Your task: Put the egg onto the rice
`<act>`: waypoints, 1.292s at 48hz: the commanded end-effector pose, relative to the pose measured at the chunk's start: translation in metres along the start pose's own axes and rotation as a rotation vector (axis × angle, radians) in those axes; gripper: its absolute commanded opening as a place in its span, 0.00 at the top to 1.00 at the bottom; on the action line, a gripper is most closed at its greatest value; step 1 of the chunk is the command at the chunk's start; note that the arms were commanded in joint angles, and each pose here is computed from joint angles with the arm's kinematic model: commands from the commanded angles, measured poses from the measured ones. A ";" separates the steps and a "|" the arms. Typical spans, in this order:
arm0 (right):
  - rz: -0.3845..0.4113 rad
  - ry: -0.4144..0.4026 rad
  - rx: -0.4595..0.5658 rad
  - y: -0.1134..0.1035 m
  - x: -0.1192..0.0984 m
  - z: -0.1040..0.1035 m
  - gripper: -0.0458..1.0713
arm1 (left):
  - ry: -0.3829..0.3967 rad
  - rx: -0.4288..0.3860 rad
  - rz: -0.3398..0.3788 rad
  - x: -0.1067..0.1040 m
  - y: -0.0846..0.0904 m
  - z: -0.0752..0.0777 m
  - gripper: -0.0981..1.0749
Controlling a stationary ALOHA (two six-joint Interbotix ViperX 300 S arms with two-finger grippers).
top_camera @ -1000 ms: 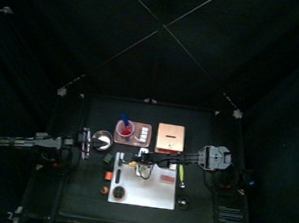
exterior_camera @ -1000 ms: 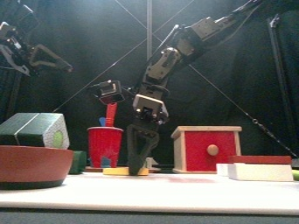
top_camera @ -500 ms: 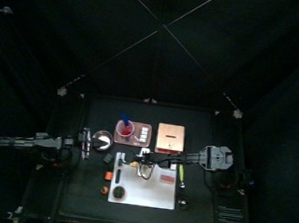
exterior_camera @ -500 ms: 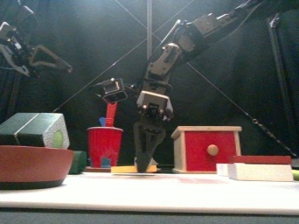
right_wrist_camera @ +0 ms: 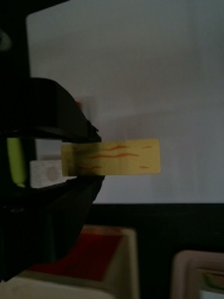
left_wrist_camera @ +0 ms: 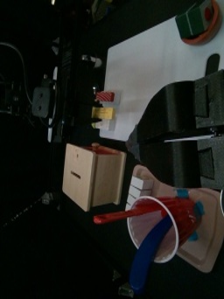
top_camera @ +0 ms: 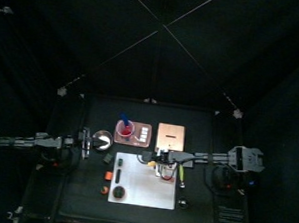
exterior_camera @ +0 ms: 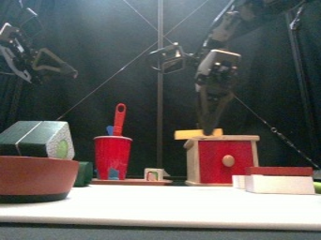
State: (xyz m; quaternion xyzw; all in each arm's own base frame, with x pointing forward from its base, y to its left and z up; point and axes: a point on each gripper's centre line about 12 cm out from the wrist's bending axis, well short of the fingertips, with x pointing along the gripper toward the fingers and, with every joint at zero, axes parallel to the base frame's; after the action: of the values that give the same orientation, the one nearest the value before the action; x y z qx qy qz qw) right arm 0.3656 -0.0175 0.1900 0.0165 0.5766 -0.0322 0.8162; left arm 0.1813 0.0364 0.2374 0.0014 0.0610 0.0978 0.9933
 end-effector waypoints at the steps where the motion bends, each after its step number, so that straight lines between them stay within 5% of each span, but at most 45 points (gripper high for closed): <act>1: 0.004 -0.054 -0.012 0.003 -0.016 -0.018 0.46 | -0.044 0.003 0.005 0.002 0.001 0.014 0.91; 12: -0.014 -0.036 -0.034 -0.002 -0.008 -0.063 0.46 | -0.060 0.002 0.008 0.001 0.002 0.015 0.92; 27: -0.043 -0.055 -0.050 -0.011 0.001 -0.088 0.46 | -0.074 -0.005 0.010 0.001 0.002 0.018 0.91; 62: -0.053 -0.089 -0.029 -0.020 0.011 -0.095 0.46 | -0.073 -0.009 0.024 0.001 0.005 0.018 0.92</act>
State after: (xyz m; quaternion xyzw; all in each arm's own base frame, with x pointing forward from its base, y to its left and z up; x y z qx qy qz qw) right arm 0.2760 -0.0317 0.1403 -0.0149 0.5540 -0.0445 0.8312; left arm 0.1815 0.0391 0.2426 -0.0001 0.0424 0.1052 0.9936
